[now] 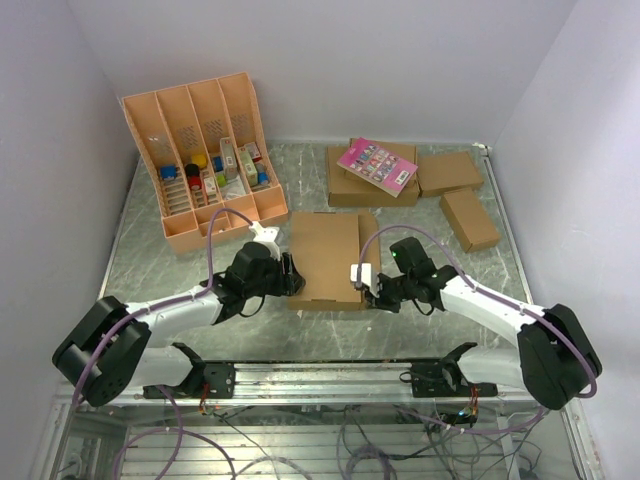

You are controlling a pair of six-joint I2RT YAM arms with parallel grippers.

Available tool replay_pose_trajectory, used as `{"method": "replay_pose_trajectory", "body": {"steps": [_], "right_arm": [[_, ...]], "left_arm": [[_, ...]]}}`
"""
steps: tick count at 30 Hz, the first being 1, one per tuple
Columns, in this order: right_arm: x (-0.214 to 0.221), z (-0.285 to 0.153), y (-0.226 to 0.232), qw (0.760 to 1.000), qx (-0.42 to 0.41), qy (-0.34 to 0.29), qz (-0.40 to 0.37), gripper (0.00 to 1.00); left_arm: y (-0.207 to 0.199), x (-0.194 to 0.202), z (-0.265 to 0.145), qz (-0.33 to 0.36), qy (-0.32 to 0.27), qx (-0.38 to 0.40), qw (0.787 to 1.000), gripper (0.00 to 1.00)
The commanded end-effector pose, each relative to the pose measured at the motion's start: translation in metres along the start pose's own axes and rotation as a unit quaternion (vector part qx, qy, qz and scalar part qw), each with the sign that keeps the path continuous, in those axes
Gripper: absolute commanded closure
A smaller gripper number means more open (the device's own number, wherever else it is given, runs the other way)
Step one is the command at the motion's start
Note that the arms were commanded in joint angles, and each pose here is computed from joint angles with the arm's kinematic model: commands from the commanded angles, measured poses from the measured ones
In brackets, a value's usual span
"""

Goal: Fold the paper box

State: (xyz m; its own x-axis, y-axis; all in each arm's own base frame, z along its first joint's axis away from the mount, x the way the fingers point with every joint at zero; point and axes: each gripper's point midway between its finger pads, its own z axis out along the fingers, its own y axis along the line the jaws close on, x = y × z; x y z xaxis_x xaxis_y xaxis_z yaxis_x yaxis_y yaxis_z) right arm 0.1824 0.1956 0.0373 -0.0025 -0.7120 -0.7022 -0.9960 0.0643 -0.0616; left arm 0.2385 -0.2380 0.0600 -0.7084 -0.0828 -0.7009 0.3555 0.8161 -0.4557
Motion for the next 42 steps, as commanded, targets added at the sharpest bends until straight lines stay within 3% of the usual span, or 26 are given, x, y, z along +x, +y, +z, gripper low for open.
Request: {"method": "replay_pose_trajectory", "body": {"steps": [1, 11, 25, 35, 42], "right_arm": [[-0.018, -0.004, -0.015, 0.999, 0.011, -0.017, -0.027, 1.0], [-0.031, -0.001, -0.007, 0.998, -0.011, -0.013, -0.069, 1.0], [-0.055, 0.003, -0.008, 0.998, -0.038, -0.004, -0.045, 1.0], [-0.037, 0.002, 0.007, 0.994, -0.092, 0.064, -0.004, 1.0], [-0.039, -0.006, 0.003, 0.995, -0.075, 0.062, -0.007, 0.82]], "left_arm": [[0.018, 0.026, 0.0, 0.024, 0.049, -0.025, 0.998, 0.4], [0.015, 0.025, 0.003, 0.023, 0.051, -0.019, 0.998, 0.4], [0.008, 0.022, 0.008, 0.025, 0.053, -0.006, 0.998, 0.41], [0.011, 0.014, 0.003, 0.028, 0.043, -0.021, 0.998, 0.34], [0.009, 0.0, -0.008, 0.023, 0.024, -0.029, 0.999, 0.26]]}}
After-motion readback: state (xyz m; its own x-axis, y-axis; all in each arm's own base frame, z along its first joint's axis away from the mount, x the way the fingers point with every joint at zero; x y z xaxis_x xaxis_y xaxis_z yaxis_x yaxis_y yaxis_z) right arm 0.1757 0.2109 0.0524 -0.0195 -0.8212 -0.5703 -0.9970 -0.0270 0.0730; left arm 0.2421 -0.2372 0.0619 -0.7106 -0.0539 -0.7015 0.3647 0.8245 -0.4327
